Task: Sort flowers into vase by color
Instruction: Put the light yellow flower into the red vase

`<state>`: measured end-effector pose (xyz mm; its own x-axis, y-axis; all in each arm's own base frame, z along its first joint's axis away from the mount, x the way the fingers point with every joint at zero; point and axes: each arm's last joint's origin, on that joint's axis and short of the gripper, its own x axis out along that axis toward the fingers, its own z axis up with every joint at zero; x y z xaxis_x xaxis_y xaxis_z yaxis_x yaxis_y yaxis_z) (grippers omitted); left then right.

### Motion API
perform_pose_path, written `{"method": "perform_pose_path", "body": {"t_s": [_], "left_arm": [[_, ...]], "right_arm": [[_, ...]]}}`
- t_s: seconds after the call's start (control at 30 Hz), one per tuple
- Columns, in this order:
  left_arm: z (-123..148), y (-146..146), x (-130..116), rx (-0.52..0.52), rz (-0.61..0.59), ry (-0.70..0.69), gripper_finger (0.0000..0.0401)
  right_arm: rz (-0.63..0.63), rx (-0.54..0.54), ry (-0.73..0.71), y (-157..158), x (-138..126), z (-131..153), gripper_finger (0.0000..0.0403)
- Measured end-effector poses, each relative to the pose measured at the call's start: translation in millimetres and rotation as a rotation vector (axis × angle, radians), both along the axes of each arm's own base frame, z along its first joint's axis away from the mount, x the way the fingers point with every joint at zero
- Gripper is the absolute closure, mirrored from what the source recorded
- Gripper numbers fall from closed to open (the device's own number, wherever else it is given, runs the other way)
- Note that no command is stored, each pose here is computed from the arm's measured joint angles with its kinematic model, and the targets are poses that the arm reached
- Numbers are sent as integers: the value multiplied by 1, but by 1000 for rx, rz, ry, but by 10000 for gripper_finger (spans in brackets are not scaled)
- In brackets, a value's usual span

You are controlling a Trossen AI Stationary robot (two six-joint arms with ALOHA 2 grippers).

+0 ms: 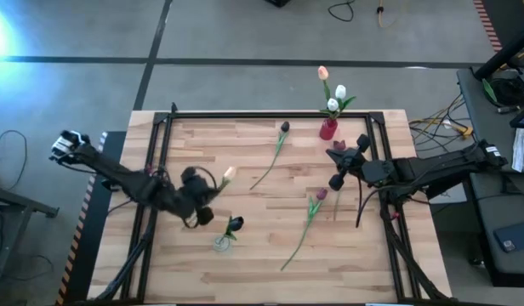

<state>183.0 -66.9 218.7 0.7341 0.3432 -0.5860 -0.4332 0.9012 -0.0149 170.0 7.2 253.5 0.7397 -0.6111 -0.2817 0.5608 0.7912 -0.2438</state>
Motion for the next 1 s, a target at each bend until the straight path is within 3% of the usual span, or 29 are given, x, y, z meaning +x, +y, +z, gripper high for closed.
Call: {"method": "perform_pose_path", "body": {"t_s": [0.13,0.27,0.53,0.77,1.0], "left_arm": [[16,18,13,67,-104,-159,401],[11,39,19,85,-218,-285,401],[-2,77,32,173,-380,-544,401],[-8,91,62,205,-455,-593,401],[-6,94,103,240,-549,-584,401]], "right_arm": [[7,10,0,2,-1,-11,394],[85,37,-63,5,0,-30,394],[298,69,-359,9,-3,-56,385],[290,116,-402,13,15,-52,303],[319,108,-363,22,62,-36,204]]}}
